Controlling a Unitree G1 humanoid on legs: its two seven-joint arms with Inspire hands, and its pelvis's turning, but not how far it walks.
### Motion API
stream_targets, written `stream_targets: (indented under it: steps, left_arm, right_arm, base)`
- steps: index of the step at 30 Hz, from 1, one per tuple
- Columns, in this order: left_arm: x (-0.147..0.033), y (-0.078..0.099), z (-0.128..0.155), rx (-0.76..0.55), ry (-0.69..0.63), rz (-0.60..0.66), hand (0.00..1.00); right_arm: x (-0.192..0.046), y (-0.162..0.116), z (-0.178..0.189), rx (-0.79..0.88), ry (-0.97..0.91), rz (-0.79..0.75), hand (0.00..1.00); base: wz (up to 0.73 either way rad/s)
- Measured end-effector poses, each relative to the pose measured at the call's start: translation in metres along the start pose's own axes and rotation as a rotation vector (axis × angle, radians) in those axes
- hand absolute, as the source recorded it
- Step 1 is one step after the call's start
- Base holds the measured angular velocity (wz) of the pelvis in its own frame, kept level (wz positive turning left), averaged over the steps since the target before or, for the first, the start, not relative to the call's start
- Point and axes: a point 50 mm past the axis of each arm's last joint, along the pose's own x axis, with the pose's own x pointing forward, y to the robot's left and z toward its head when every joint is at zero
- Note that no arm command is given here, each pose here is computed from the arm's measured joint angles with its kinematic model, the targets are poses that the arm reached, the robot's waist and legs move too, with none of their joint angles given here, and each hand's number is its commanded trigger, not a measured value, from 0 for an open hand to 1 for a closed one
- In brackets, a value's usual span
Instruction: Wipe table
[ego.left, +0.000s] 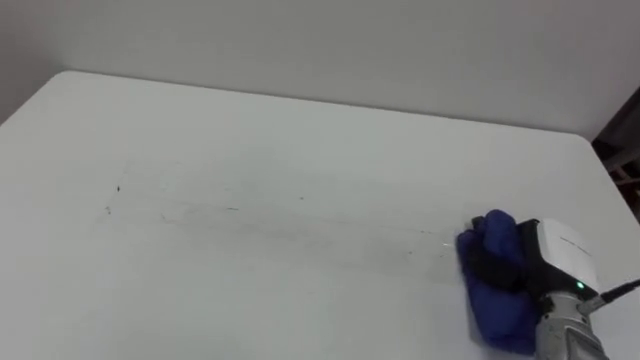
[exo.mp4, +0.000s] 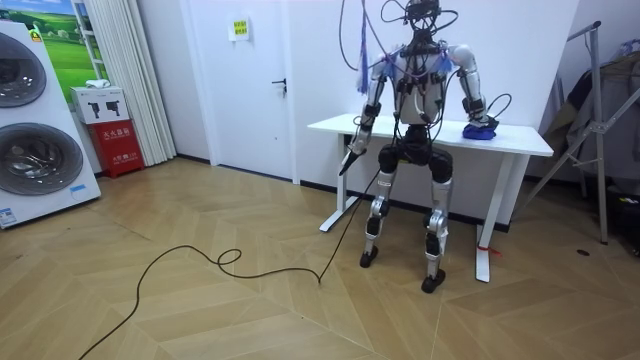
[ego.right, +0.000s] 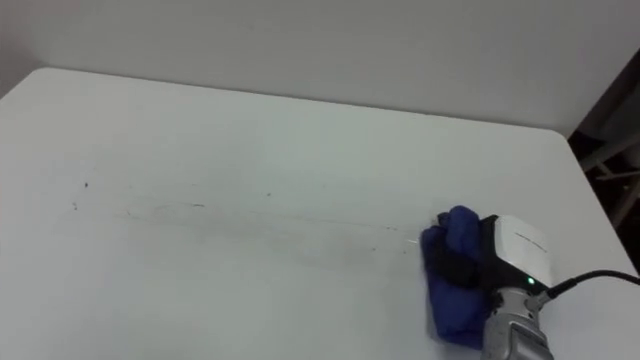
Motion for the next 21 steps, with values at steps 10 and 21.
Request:
stream_targets:
  steps: [10, 21]
  left_arm:
    - [-0.002, -0.0088, 0.0067, -0.003, -0.031, -0.006, 0.0]
    - [-0.0032, -0.0083, 0.0037, -0.041, -0.015, 0.006, 0.0]
  right_arm:
    - [0.0006, -0.0012, -0.0019, -0.007, 0.01, -0.002, 0.0]
    - [-0.0033, -0.0077, 0.0042, 0.021, -0.021, -0.014, 0.0]
  base:
    - [0.02]
    - [-0.01]
